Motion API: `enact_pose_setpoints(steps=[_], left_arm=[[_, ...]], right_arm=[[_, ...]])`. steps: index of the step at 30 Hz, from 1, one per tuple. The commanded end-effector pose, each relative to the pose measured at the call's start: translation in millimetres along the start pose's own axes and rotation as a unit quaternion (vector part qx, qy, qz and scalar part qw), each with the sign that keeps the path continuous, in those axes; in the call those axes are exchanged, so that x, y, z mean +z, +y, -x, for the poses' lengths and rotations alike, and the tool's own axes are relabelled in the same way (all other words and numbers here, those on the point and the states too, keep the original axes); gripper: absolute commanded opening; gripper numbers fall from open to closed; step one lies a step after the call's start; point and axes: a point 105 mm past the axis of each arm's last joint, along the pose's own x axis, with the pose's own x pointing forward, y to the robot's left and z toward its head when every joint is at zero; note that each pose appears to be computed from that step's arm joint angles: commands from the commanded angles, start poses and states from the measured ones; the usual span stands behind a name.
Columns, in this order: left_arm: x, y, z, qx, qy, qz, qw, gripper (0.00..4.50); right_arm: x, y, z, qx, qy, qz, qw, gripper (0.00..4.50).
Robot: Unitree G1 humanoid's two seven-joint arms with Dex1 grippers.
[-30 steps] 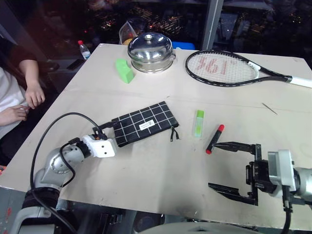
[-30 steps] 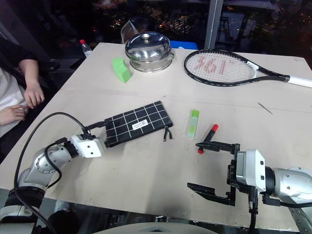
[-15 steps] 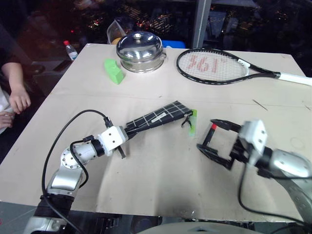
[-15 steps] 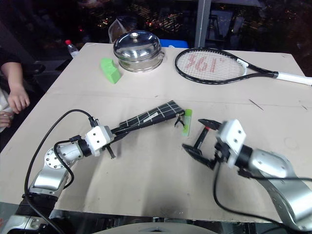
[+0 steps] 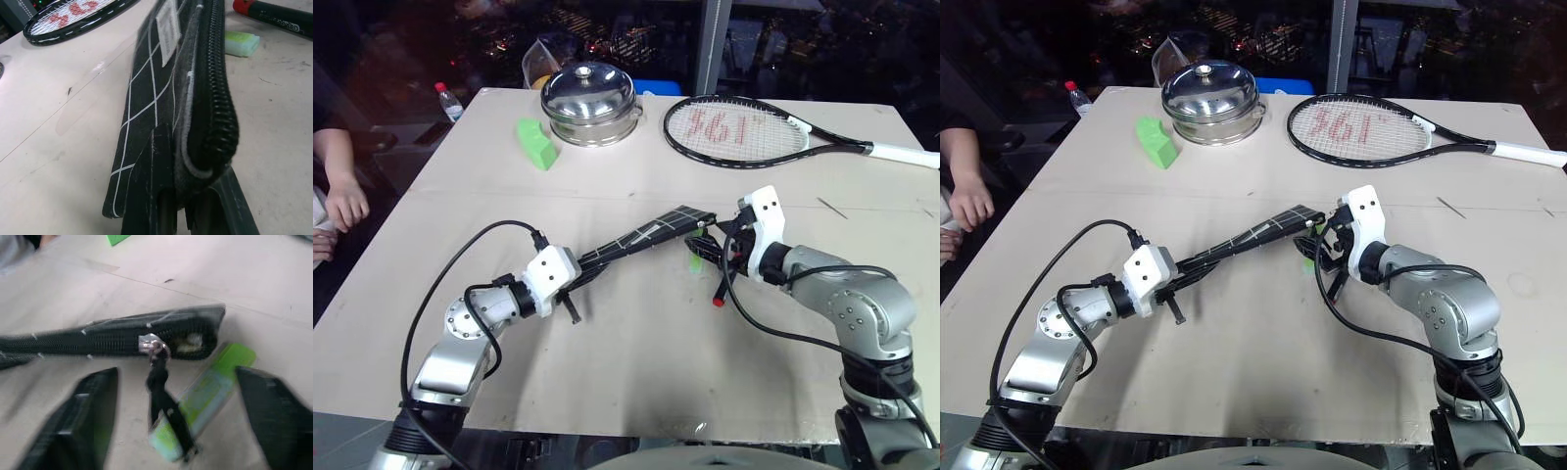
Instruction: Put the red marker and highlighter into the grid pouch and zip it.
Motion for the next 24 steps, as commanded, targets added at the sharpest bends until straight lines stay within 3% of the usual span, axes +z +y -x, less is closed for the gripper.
enact_pose_setpoints(steps=[1, 5, 6, 24], left_arm=[[10.9, -0.3, -1.6, 0.003, -0.021, -0.015, 1.000, 0.00], [11.3, -1.8, -2.8, 0.000, -0.024, -0.018, 1.000, 0.00], [11.3, -2.0, -3.1, 0.000, -0.025, -0.017, 1.000, 0.00], [22.1, -4.9, -26.1, 0.002, -0.045, -0.019, 0.999, 0.00]], right_arm=[[11.1, 3.4, 4.1, 0.007, -0.012, -0.005, 1.000, 2.08], [10.8, 6.1, 5.2, 0.013, -0.010, -0.011, 1.000, 0.19], [11.0, 7.2, 5.6, 0.016, -0.010, -0.012, 1.000, 0.08], [8.6, 43.0, 2.6, 0.112, 0.023, -0.033, 0.993, 0.08]])
